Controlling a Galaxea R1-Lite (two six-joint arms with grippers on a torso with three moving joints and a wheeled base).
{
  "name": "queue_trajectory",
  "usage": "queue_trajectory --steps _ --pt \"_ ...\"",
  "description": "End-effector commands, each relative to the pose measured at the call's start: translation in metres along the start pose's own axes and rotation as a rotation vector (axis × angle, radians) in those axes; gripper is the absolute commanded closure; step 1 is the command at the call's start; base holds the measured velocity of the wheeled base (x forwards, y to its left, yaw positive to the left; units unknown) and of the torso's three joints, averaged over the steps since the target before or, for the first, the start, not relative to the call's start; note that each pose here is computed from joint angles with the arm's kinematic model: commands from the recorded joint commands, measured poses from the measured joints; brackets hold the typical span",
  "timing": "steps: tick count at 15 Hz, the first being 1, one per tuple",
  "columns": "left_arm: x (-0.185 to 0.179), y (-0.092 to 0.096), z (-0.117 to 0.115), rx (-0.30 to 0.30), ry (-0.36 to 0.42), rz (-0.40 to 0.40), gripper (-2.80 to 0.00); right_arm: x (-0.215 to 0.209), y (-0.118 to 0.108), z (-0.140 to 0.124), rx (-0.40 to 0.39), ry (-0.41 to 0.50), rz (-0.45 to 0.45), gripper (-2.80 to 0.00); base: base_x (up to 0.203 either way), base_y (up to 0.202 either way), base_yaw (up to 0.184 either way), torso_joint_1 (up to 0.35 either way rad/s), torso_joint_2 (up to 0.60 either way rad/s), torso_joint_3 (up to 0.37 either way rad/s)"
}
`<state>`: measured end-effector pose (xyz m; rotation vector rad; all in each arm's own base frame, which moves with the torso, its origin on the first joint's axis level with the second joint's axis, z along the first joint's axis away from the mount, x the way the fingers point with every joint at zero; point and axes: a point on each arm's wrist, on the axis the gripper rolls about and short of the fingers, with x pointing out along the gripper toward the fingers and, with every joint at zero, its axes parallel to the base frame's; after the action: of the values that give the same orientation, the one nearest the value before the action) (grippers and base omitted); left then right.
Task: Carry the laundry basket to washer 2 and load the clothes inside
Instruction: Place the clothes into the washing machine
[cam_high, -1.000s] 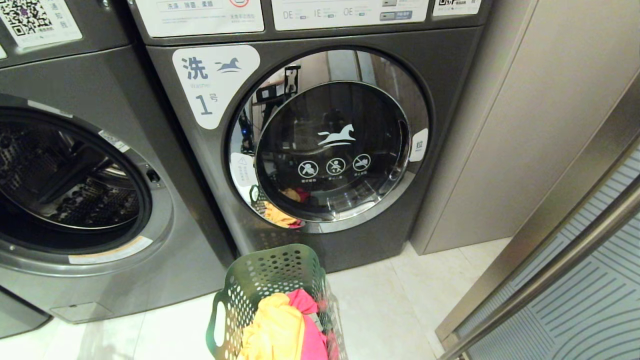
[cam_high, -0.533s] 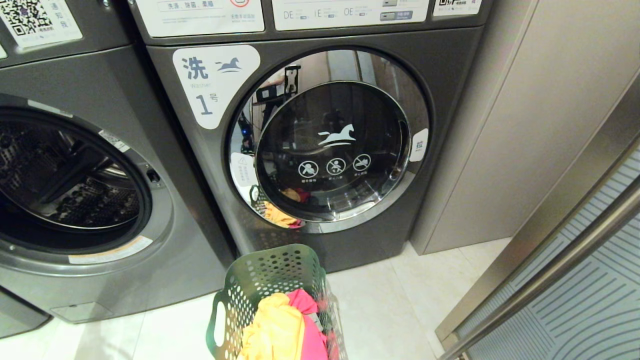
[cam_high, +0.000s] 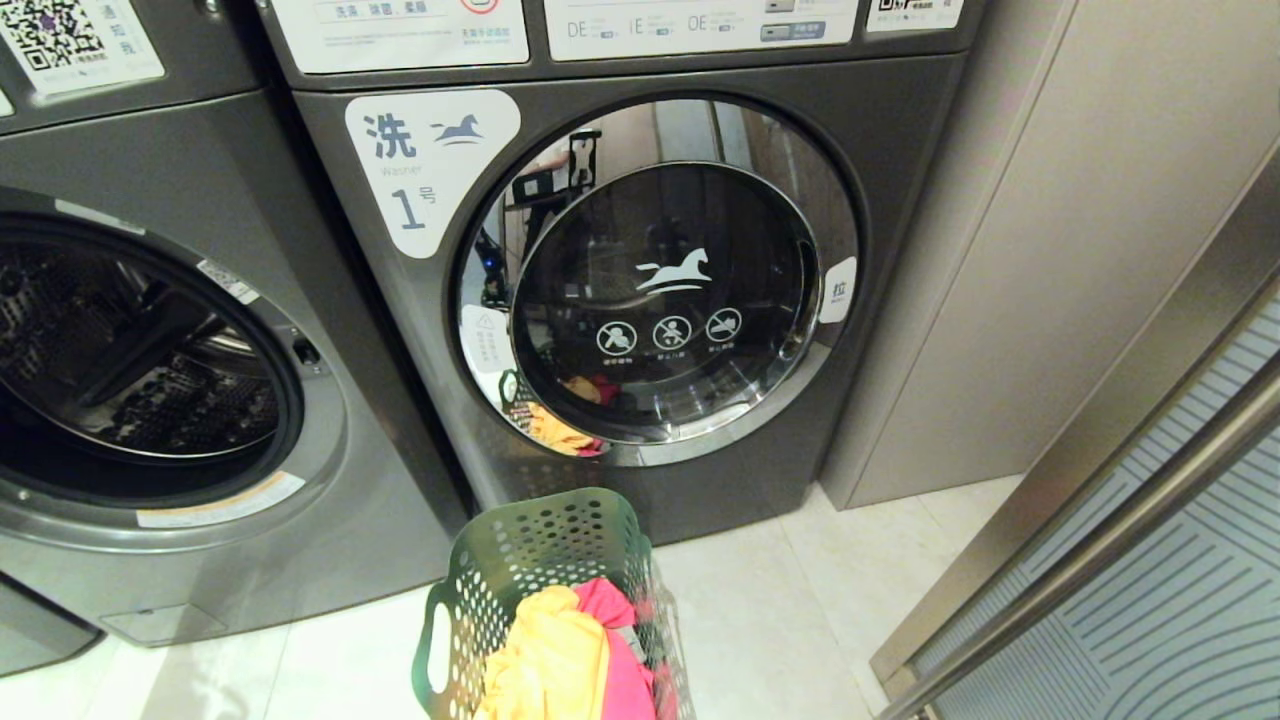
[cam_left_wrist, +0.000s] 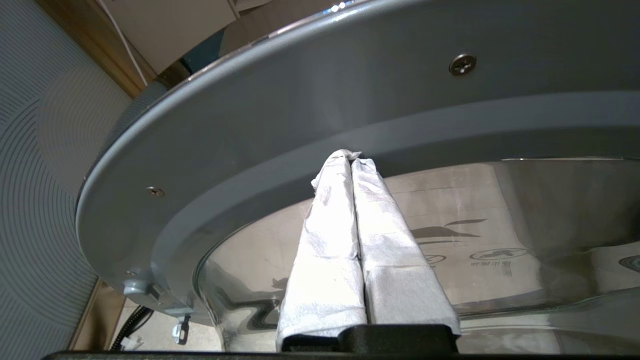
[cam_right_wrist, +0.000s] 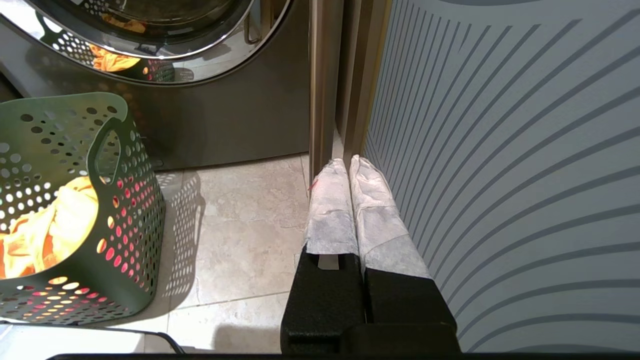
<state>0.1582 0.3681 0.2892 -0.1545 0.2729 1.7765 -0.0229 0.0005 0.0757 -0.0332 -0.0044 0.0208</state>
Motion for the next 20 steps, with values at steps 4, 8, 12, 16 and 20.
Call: queue_trajectory --steps 4,8,12,16,20 --pt "0.0 -0.019 -0.001 0.002 -0.015 0.015 0.0 0.0 0.0 0.0 -0.001 -0.001 0.001 0.0 0.0 0.0 0.0 0.0 0.0 0.0" --pt "-0.01 -0.016 -0.002 0.025 0.028 0.01 0.0 0.0 0.0 0.0 -0.001 -0.001 0.001 0.0 0.0 0.0 0.0 0.0 0.0 0.0" --pt "-0.036 -0.006 0.018 0.018 -0.028 0.001 0.0 0.0 0.0 0.0 -0.001 -0.001 0.001 0.0 0.0 0.0 0.0 0.0 0.0 0.0" --pt "-0.03 -0.016 0.039 -0.061 -0.249 0.026 0.0 0.0 0.0 0.0 -0.001 -0.001 0.001 0.0 0.0 0.0 0.0 0.0 0.0 0.0" --pt "-0.04 -0.01 0.047 -0.064 -0.272 0.025 0.0 0.0 0.0 0.0 -0.001 -0.001 0.001 0.0 0.0 0.0 0.0 0.0 0.0 0.0"
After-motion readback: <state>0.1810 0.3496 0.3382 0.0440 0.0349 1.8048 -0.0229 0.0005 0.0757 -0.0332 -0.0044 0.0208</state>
